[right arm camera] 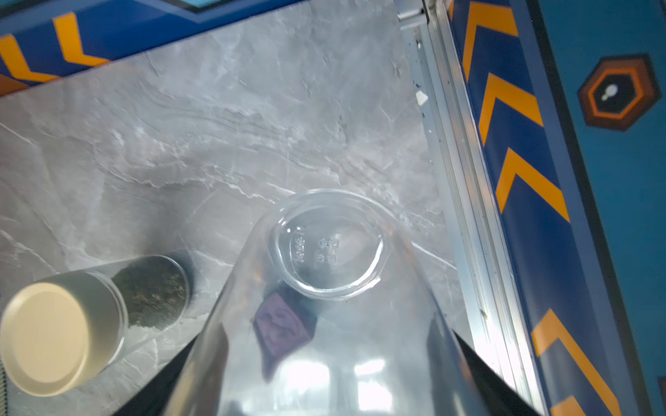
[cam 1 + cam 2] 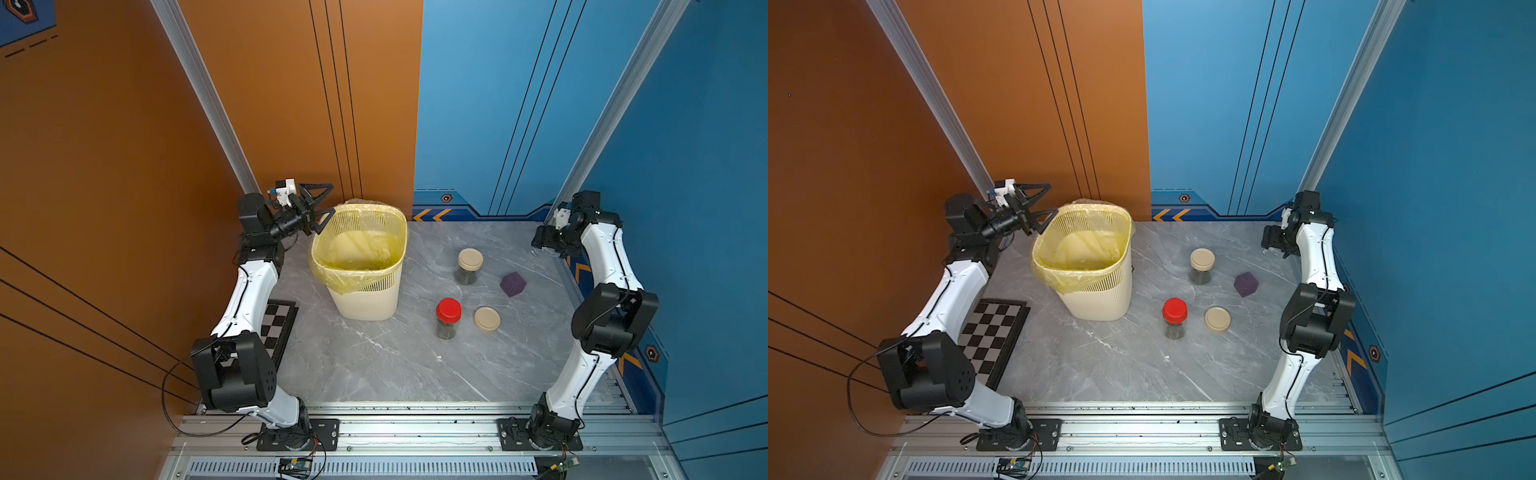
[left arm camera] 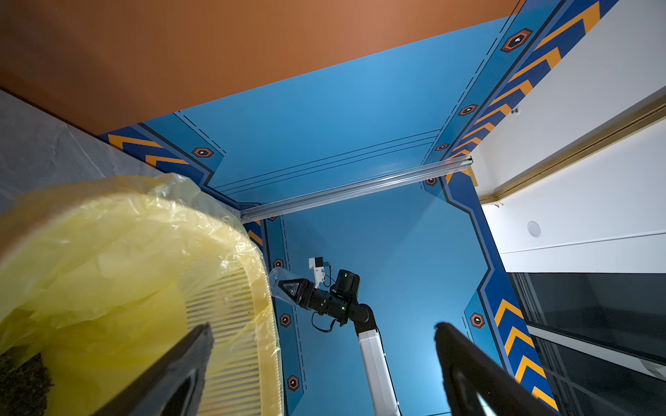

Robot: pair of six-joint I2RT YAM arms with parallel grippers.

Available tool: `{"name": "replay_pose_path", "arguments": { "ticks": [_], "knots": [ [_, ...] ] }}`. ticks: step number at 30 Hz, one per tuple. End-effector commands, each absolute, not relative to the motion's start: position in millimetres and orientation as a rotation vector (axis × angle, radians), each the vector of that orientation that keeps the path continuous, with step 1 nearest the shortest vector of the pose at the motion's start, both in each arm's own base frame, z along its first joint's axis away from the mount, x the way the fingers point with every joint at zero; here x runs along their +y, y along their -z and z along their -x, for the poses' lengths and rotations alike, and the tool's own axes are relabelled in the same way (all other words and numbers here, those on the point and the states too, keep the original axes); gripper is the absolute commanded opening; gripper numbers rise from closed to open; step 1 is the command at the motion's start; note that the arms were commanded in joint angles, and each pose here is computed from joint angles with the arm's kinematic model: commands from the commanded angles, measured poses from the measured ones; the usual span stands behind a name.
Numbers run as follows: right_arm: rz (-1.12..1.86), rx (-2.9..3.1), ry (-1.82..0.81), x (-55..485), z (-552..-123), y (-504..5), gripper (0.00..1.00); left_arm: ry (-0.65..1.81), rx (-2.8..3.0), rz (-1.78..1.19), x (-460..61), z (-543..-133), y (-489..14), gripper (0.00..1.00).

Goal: Empty moldy tea leaves from jars
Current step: Place the jar at the center of the board.

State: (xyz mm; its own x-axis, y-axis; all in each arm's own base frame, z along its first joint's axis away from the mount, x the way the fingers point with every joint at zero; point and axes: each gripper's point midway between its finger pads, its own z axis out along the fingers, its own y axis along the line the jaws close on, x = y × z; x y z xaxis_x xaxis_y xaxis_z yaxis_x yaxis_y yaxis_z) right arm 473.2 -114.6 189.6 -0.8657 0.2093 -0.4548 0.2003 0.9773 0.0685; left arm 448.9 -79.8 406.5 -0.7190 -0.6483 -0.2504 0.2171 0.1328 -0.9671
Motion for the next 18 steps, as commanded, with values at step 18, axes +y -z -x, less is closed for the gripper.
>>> {"name": "replay_pose_path", "arguments": {
  "ticks": [18],
  "knots": [
    [-0.237, 2.994, 0.215, -138.7, -460.9, -115.8, 0.48, 1.646, 1.764, 0.352, -80.0, -445.2, -398.4, 0.98]
  ]
}}
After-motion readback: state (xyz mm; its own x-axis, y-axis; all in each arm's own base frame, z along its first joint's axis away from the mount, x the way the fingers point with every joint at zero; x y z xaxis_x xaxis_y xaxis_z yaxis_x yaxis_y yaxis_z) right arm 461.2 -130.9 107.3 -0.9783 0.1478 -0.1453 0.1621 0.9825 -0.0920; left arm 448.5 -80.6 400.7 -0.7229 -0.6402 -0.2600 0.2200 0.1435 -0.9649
